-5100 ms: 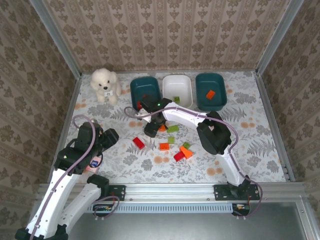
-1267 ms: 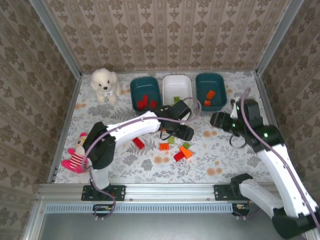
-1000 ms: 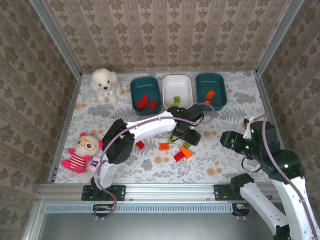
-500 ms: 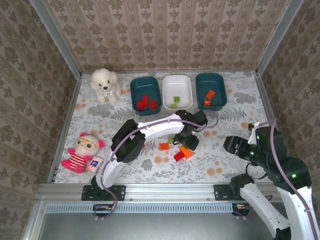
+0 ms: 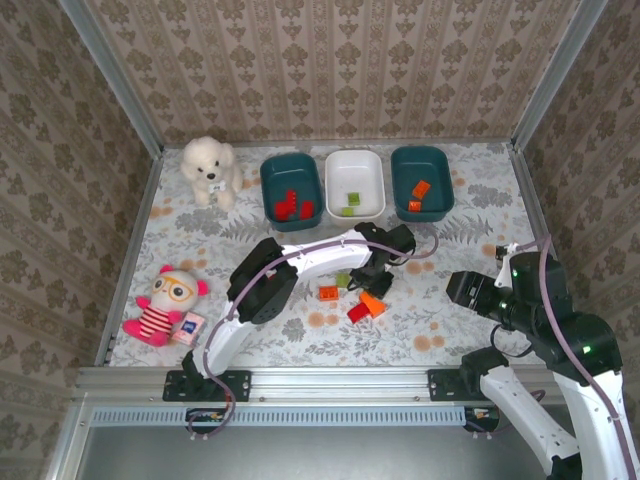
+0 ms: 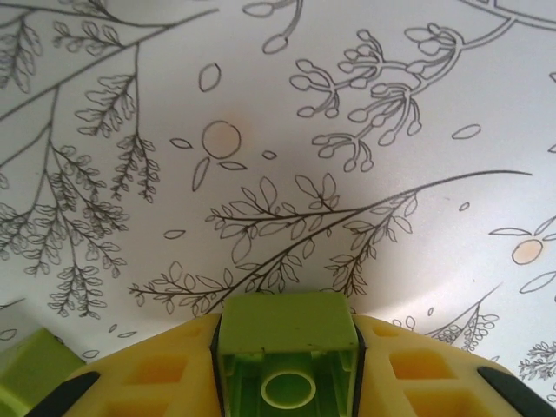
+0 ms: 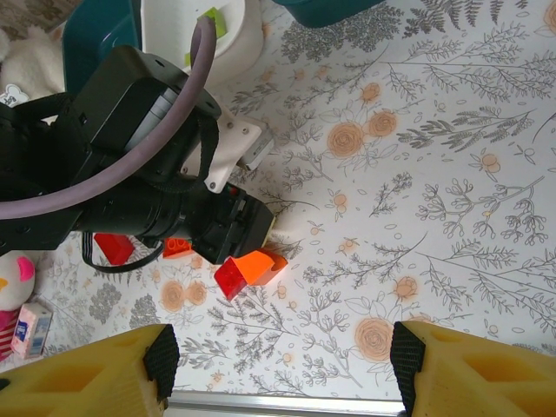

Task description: Sort the legos into containers by color

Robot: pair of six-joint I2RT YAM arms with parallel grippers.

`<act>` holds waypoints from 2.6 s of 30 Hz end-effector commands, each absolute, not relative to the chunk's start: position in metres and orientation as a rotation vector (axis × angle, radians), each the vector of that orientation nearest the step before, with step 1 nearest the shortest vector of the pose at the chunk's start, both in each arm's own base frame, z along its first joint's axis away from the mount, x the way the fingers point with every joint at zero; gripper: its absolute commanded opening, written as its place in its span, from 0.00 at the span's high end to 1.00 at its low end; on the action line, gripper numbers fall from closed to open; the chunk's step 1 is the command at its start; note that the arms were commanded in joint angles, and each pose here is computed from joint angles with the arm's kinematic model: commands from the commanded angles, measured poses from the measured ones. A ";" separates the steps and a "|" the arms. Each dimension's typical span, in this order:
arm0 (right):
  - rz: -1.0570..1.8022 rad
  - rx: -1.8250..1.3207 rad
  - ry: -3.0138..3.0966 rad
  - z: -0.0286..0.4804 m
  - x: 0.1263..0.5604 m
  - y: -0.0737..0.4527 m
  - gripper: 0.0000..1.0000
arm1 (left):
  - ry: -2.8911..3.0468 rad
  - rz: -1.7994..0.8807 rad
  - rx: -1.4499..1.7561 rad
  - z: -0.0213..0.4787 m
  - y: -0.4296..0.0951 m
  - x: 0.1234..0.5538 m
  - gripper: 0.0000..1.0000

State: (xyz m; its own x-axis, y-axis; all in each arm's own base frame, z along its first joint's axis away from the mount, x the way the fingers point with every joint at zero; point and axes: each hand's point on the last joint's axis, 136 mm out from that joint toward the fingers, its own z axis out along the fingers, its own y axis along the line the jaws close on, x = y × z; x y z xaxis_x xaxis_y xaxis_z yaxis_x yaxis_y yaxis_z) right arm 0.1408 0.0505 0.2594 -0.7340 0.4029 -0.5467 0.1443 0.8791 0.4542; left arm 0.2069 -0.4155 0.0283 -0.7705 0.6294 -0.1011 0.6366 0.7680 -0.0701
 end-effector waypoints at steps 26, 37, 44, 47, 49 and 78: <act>0.574 0.405 2.394 0.254 0.186 0.071 0.32 | 2.546 -0.680 0.465 0.151 -0.426 0.441 0.71; 0.578 0.420 2.391 0.254 0.192 0.072 0.32 | 2.671 -0.770 0.347 0.095 -0.439 0.445 0.69; 0.582 0.414 2.404 0.251 0.191 0.073 0.31 | 2.676 -0.801 0.322 0.099 -0.439 0.445 0.46; 0.577 0.396 2.411 0.251 0.192 0.074 0.31 | 2.639 -0.812 0.318 0.120 -0.437 0.447 0.37; 0.575 0.378 2.416 0.252 0.194 0.075 0.31 | 2.609 -0.815 0.307 0.139 -0.433 0.448 0.36; 0.361 -0.429 2.558 0.220 0.242 0.248 0.33 | 2.487 -0.514 -0.455 0.179 -0.134 0.242 0.32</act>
